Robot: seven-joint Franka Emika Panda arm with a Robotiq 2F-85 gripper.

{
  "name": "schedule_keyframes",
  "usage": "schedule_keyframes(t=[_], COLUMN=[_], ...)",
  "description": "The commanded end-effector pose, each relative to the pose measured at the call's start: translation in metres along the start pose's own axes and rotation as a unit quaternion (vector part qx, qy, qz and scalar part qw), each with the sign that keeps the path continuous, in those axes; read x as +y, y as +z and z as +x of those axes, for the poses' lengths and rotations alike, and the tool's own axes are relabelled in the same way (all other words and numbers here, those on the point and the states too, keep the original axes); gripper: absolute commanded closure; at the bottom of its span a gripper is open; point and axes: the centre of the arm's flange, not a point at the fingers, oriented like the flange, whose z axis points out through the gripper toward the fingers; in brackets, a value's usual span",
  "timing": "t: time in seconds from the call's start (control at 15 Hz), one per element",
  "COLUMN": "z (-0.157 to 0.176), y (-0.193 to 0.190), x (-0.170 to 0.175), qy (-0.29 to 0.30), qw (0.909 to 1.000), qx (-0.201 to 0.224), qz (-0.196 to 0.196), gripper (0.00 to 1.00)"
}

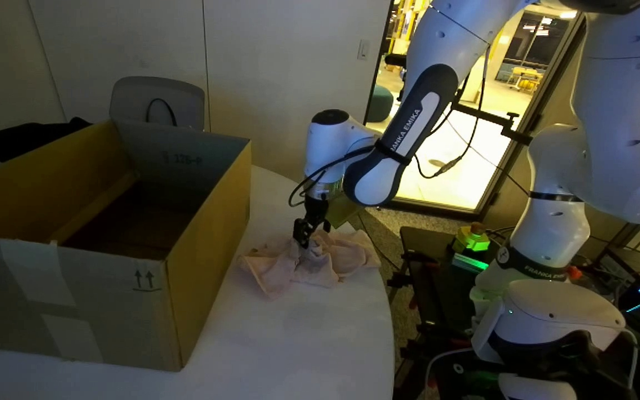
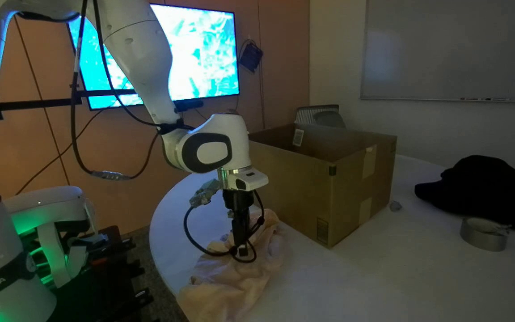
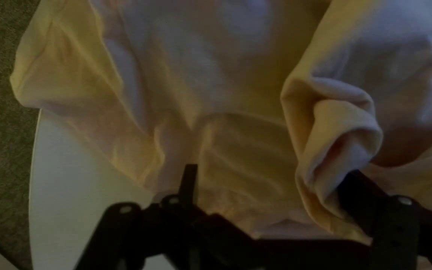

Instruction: Put the marker in the shirt, fold the shirt then put it in the box

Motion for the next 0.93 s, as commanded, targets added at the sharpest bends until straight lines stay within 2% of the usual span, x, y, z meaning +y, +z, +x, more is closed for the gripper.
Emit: schedule_keyframes(t=[0.0, 0.47, 0.67, 0.73, 0.87], z=[0.023, 0.059, 0.072, 0.062, 0.064], y=[-0.006, 0.016, 0.033, 0.033, 0.048], x=[0.029, 0.073, 0.085, 0.091, 0.098], qy=[0.025, 0.023, -0.003, -0.018, -0.043], qw=[0.9996, 0.9995, 0.9994, 0.9991, 0.9979], qx=[0.001, -0.008, -0.017, -0.021, -0.034], qz=[0.012, 0.022, 0.029, 0.031, 0.034], gripper=[0.00, 0.00, 0.00, 0.00, 0.00])
